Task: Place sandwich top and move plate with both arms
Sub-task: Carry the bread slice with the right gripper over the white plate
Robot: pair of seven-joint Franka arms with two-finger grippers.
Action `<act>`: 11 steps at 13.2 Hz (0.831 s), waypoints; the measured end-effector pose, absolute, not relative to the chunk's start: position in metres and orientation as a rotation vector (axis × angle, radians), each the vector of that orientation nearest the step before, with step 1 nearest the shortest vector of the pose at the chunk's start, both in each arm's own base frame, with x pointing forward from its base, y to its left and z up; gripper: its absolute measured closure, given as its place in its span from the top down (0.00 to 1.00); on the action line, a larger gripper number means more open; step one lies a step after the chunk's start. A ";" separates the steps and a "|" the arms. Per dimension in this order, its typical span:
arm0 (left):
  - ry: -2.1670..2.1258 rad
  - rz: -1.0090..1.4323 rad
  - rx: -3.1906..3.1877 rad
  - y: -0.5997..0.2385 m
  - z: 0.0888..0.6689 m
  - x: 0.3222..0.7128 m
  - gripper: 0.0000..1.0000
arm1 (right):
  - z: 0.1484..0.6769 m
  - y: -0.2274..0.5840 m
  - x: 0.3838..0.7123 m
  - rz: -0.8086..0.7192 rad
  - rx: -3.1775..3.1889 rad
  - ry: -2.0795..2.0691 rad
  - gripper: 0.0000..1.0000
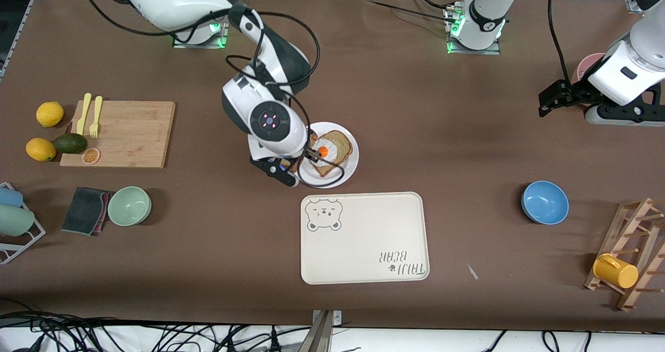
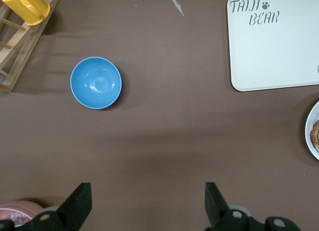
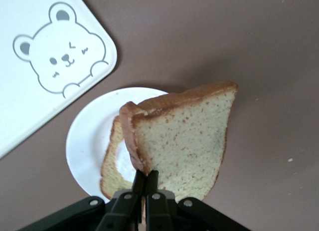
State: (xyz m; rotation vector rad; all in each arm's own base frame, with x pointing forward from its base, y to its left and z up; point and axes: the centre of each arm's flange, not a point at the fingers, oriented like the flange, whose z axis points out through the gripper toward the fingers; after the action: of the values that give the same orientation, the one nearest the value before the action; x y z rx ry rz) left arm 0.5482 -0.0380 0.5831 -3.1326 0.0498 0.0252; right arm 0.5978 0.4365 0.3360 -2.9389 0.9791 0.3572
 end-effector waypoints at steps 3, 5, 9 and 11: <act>0.050 0.025 -3.133 -0.038 0.583 0.548 1.00 | 0.333 0.442 0.605 0.409 -2.813 1.130 0.04; 0.050 0.025 -3.133 -0.038 0.583 0.548 1.00 | 0.335 0.448 0.603 0.439 -2.768 1.149 0.04; 0.050 0.027 -3.133 -0.038 0.583 0.548 1.00 | 0.312 0.459 0.601 0.511 -2.693 1.221 0.04; 0.050 0.027 -3.133 -0.038 0.583 0.548 1.00 | 0.301 0.460 0.602 0.533 -2.674 1.243 0.04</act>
State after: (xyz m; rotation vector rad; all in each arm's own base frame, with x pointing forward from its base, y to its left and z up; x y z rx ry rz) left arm 0.5481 -0.0379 0.5830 -3.1325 0.0497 0.0270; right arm 0.6018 0.4600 0.3014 -2.6737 1.2427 0.5333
